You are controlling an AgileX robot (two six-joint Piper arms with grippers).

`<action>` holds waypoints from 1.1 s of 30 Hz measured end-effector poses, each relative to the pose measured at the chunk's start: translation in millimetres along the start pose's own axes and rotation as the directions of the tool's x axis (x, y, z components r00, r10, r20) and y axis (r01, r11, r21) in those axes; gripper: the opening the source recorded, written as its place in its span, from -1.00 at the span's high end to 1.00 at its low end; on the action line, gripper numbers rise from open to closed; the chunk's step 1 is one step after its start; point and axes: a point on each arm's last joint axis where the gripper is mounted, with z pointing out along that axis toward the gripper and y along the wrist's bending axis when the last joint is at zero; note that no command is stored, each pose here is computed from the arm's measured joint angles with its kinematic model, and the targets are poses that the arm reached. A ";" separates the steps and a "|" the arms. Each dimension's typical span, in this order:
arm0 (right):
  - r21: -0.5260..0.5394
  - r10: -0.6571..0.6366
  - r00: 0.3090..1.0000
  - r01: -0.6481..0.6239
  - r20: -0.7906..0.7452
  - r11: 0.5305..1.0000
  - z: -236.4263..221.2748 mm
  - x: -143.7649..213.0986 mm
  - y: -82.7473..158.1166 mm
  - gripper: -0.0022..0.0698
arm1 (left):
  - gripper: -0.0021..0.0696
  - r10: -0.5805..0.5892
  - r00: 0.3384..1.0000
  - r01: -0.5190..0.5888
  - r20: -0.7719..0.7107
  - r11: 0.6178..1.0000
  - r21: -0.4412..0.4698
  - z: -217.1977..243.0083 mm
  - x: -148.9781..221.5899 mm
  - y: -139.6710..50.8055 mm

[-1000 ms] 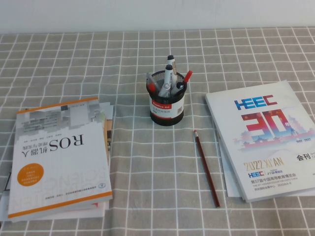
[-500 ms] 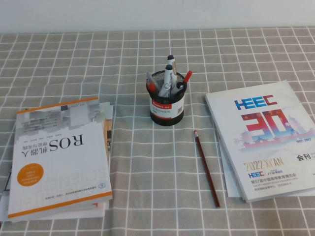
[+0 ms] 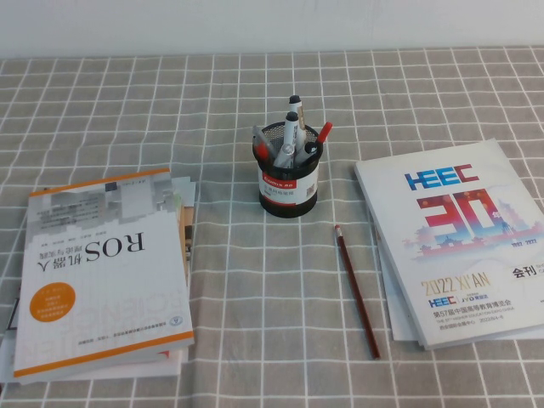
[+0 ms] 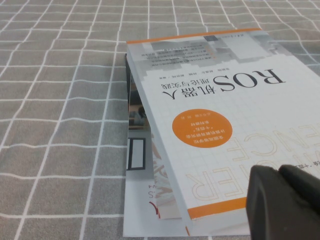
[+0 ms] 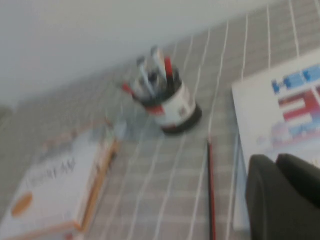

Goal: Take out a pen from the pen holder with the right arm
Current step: 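Take a marker out of the pen holder and lay it on the table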

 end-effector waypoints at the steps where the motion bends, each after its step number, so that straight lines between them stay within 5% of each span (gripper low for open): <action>1: 0.009 -0.017 0.999 0.018 -0.049 1.000 2.7 -3.6 2.4 0.97 | 0.95 0.000 1.000 0.000 0.000 1.000 0.000 0.0 0.0 0.0; 8: 0.079 -0.056 0.898 0.100 -0.437 0.992 38.1 -27.8 6.4 0.97 | 0.95 0.000 1.000 0.000 0.000 1.000 0.000 0.0 0.0 0.0; 15: 0.102 -0.061 0.824 0.143 -0.563 0.984 73.7 -40.1 -1.7 0.97 | 0.95 0.000 1.000 0.000 0.000 1.000 0.000 0.0 0.0 0.0; 26: -0.124 -0.302 0.825 0.277 -0.477 0.953 137.3 -37.5 47.3 0.97 | 0.95 0.000 1.000 0.000 0.000 1.000 0.000 0.0 0.0 0.0; 33: -0.269 -0.500 0.819 0.433 -0.281 0.860 168.3 -8.6 87.3 0.89 | 0.95 0.000 1.000 0.000 0.000 1.000 0.000 0.0 0.0 0.0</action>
